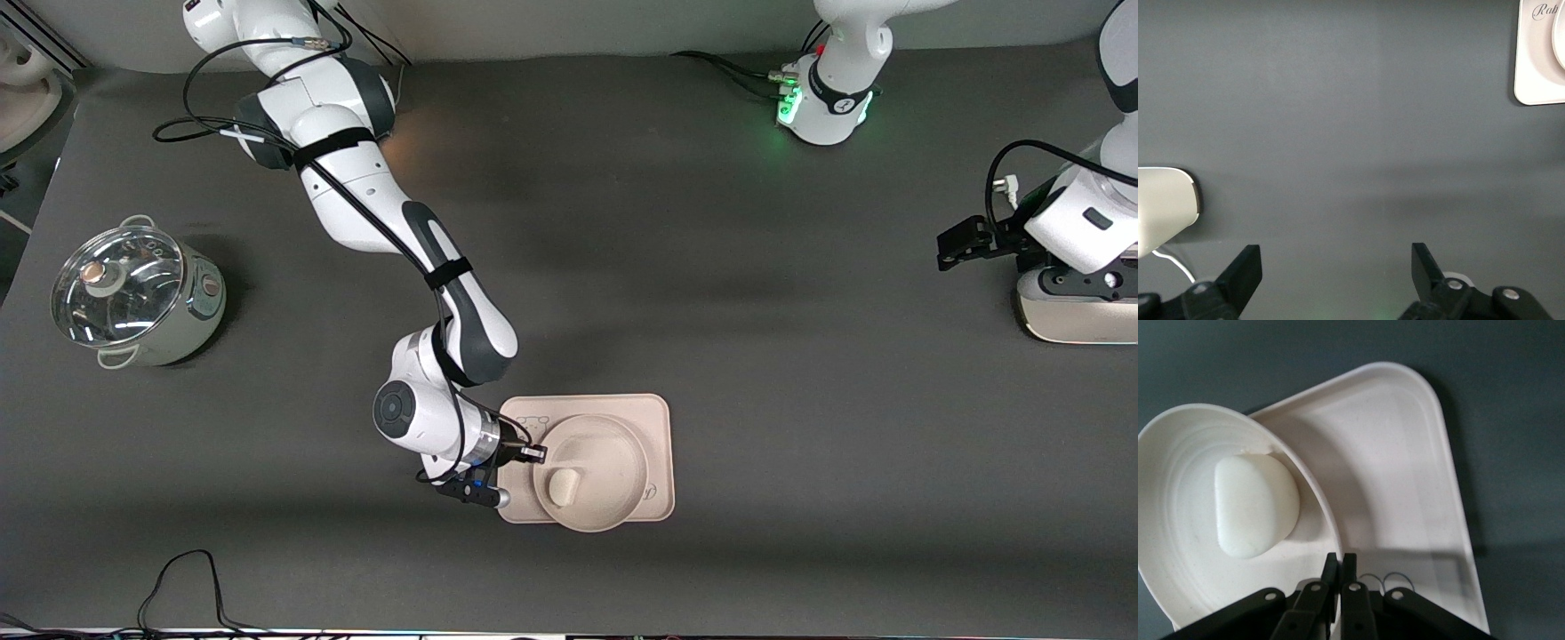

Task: Place bun in plate and plate on tray
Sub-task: 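Carry the plate onto the white tray and lower it with the right gripper, then open the right gripper to release the plate on the tray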

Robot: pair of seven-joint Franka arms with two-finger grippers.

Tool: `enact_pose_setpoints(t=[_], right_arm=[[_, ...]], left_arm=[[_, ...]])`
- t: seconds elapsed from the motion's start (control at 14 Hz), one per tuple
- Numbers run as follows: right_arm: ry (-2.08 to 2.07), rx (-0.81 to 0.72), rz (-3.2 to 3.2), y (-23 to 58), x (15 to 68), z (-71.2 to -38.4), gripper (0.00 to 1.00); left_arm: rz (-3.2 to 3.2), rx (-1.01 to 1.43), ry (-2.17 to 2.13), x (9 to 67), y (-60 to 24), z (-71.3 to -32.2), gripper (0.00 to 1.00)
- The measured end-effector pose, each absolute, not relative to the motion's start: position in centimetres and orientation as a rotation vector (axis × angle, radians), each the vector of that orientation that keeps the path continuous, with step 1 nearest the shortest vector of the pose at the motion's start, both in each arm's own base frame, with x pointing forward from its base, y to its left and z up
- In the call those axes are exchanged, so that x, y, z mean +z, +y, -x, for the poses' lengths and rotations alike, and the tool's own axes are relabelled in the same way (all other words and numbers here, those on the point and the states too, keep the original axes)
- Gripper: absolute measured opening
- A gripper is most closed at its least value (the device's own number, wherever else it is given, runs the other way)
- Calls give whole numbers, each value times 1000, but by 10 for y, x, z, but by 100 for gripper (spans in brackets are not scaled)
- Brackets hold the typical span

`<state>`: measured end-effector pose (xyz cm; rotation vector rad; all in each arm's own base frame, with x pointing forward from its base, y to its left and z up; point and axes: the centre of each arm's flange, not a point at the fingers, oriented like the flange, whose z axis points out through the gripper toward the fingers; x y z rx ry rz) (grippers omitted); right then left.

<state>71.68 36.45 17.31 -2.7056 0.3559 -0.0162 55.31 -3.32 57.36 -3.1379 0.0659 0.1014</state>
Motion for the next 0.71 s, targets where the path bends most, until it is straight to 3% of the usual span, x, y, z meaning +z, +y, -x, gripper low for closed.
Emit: enact_pose_setpoints(t=[0.07,0.43,0.71], right_arm=[[363,-11,2706,364,174,-717,9],[369,-12,2704,359,194,-718,61],[364,-29,2680,353,259,-717,99]], left_arm=[[3138,101,66,574,-33,-553,100],[3138,101,66,574,-33,-553,100],[3138,99,66,574,-33,-553,100]])
